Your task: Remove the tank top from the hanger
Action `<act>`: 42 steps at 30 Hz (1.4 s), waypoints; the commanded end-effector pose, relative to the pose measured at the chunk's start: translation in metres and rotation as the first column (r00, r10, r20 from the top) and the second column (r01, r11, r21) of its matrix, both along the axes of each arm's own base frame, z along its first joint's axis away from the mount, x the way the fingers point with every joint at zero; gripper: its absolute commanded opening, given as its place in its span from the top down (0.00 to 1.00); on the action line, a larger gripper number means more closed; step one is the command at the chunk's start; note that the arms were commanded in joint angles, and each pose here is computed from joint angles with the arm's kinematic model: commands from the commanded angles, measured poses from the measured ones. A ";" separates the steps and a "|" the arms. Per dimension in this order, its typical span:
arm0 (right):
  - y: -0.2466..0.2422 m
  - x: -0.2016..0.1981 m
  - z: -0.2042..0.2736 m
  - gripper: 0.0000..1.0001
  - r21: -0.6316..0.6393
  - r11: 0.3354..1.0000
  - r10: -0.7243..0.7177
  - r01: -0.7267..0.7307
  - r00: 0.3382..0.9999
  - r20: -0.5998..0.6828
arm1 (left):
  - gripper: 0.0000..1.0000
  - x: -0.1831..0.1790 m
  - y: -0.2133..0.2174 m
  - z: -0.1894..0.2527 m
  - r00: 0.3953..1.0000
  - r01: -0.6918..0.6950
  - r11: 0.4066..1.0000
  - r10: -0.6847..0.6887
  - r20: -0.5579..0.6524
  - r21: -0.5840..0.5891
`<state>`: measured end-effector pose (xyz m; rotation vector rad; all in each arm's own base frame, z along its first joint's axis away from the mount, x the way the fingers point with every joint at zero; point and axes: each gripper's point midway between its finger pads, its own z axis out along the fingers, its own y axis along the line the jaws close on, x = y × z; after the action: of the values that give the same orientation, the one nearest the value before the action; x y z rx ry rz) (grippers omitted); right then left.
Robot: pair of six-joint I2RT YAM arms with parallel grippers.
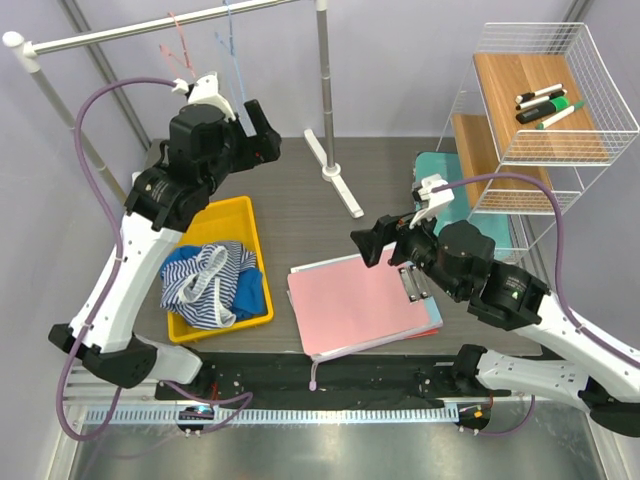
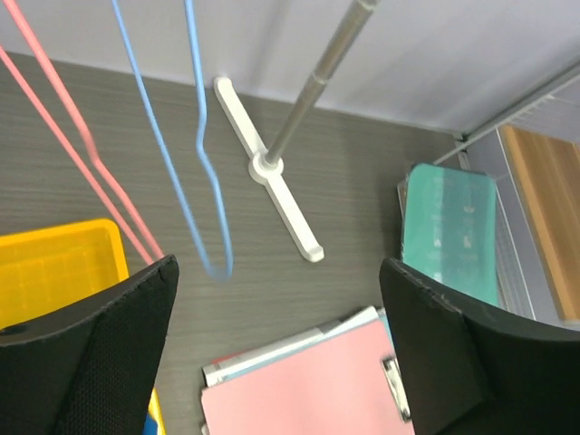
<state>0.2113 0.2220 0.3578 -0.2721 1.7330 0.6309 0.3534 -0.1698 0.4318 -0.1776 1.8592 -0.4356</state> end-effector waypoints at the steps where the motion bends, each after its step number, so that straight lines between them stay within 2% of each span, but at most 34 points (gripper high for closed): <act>1: 0.018 -0.007 -0.004 0.09 0.051 0.996 0.078 -0.077 0.997 -0.024 | 0.05 -0.034 -0.001 0.013 0.994 0.110 0.993 -0.109 0.027 -0.034; 3: 0.023 -0.010 -0.019 0.09 0.042 0.994 0.101 -0.099 0.994 -0.050 | 0.01 -0.058 -0.006 0.022 0.979 0.202 0.977 -0.199 0.049 -0.063; 5: 0.027 -0.012 -0.027 0.09 0.059 0.992 0.117 -0.113 0.991 -0.068 | 0.00 -0.073 -0.013 0.012 0.961 0.277 0.959 -0.275 0.031 -0.069; 7: 0.032 -0.016 -0.042 0.09 0.070 0.988 0.143 -0.137 0.985 -0.094 | 0.00 -0.103 -0.029 0.016 0.902 0.432 0.895 -0.429 0.056 -0.107; 8: 0.034 -0.018 -0.046 0.09 0.078 0.986 0.156 -0.148 0.983 -0.102 | 0.00 -0.110 -0.038 0.000 0.877 0.479 0.870 -0.481 0.020 -0.119; 9: 0.036 -0.020 -0.060 0.09 0.071 0.985 0.165 -0.157 0.979 -0.123 | 0.00 -0.134 -0.050 0.004 0.801 0.596 0.788 -0.597 0.044 -0.153; 11: 0.041 -0.026 -0.062 0.09 0.129 0.974 0.202 -0.186 0.970 -0.132 | 0.01 -0.151 -0.062 -0.026 0.735 0.663 0.720 -0.678 -0.005 -0.205; 12: 0.042 -0.029 -0.078 0.09 0.128 0.973 0.212 -0.193 0.965 -0.157 | 0.01 -0.162 -0.071 -0.026 0.683 0.715 0.658 -0.729 0.037 -0.236; 13: 0.047 -0.033 -0.076 0.09 0.171 0.961 0.243 -0.218 0.959 -0.144 | 0.01 -0.179 -0.070 -0.022 0.652 0.747 0.618 -0.753 0.087 -0.244; 14: 0.046 -0.037 -0.076 0.08 0.212 0.951 0.256 -0.224 0.956 -0.143 | 0.01 -0.183 -0.073 -0.055 0.635 0.751 0.601 -0.771 0.048 -0.273; 15: 0.047 -0.040 -0.100 0.08 0.213 0.951 0.264 -0.225 0.949 -0.174 | 0.01 -0.188 -0.075 -0.053 0.618 0.770 0.575 -0.780 0.099 -0.275; 16: 0.049 -0.042 -0.097 0.08 0.258 0.936 0.280 -0.237 0.949 -0.146 | 0.00 -0.206 -0.070 -0.050 0.587 0.799 0.539 -0.796 0.150 -0.268; 17: 0.049 -0.046 -0.096 0.08 0.312 0.919 0.296 -0.242 0.945 -0.140 | 0.00 -0.209 -0.069 -0.062 0.584 0.799 0.532 -0.798 0.151 -0.279; 18: 0.047 -0.048 -0.121 0.08 0.309 0.922 0.295 -0.233 0.940 -0.171 | 0.00 -0.210 -0.072 -0.083 0.579 0.799 0.521 -0.801 0.150 -0.300; 20: 0.045 -0.048 -0.127 0.07 0.365 0.906 0.289 -0.216 0.944 -0.158 | 0.00 -0.223 -0.069 -0.094 0.571 0.796 0.487 -0.801 0.178 -0.359; 22: 0.037 -0.050 -0.145 0.06 0.416 0.892 0.268 -0.176 0.948 -0.174 | 0.00 -0.226 -0.071 -0.122 0.574 0.777 0.460 -0.798 0.183 -0.430; 24: 0.025 -0.050 -0.167 0.06 0.458 0.881 0.230 -0.116 0.952 -0.201 | 0.00 -0.234 -0.069 -0.127 0.556 0.797 0.428 -0.796 0.241 -0.426; 25: 0.022 -0.050 -0.167 0.05 0.487 0.867 0.227 -0.110 0.955 -0.188 | 0.00 -0.233 -0.069 -0.149 0.567 0.779 0.435 -0.796 0.212 -0.451; 26: 0.019 -0.052 -0.172 0.05 0.501 0.858 0.230 -0.109 0.955 -0.186 | 0.00 -0.238 -0.066 -0.151 0.570 0.776 0.425 -0.789 0.230 -0.466; 27: 0.013 -0.054 -0.197 0.05 0.490 0.868 0.215 -0.085 0.952 -0.217 | 0.00 -0.240 -0.065 -0.149 0.564 0.787 0.409 -0.781 0.269 -0.462; 28: 0.008 -0.057 -0.191 0.05 0.545 0.835 0.222 -0.082 0.955 -0.197 | 0.00 -0.241 -0.064 -0.169 0.573 0.772 0.411 -0.780 0.252 -0.485; 30: 0.002 -0.062 -0.220 0.05 0.550 0.832 0.226 -0.071 0.949 -0.221 | 0.00 -0.249 -0.059 -0.165 0.567 0.784 0.383 -0.762 0.312 -0.489; 32: -0.002 -0.066 -0.219 0.05 0.608 0.791 0.243 -0.072 0.949 -0.203 | 0.00 -0.251 -0.057 -0.182 0.577 0.771 0.383 -0.758 0.303 -0.509; 34: -0.009 -0.063 -0.237 0.04 0.575 0.818 0.200 -0.025 0.949 -0.243 | 0.00 -0.259 -0.052 -0.179 0.569 0.784 0.363 -0.744 0.350 -0.503; 36: -0.010 -0.063 -0.244 0.04 0.546 0.838 0.187 -0.016 0.948 -0.258 | 0.00 -0.262 -0.049 -0.191 0.581 0.770 0.362 -0.738 0.344 -0.525; 37: -0.010 -0.062 -0.247 0.03 0.545 0.838 0.183 -0.009 0.946 -0.267 | 0.00 -0.262 -0.044 -0.186 0.598 0.769 0.371 -0.707 0.378 -0.521; 39: -0.014 -0.058 -0.259 0.02 0.512 0.859 0.143 0.034 0.942 -0.303 | 0.00 -0.258 -0.042 -0.205 0.631 0.733 0.390 -0.695 0.344 -0.558; 42: -0.017 -0.056 -0.270 0.00 0.467 0.883 0.111 0.054 0.941 -0.320 | 0.00 -0.269 -0.043 -0.203 0.586 0.753 0.285 -0.702 0.406 -0.593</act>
<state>0.1467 0.2131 0.1797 0.1345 1.6430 1.3438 0.0895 -0.2136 0.2260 0.2540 1.5587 -1.7315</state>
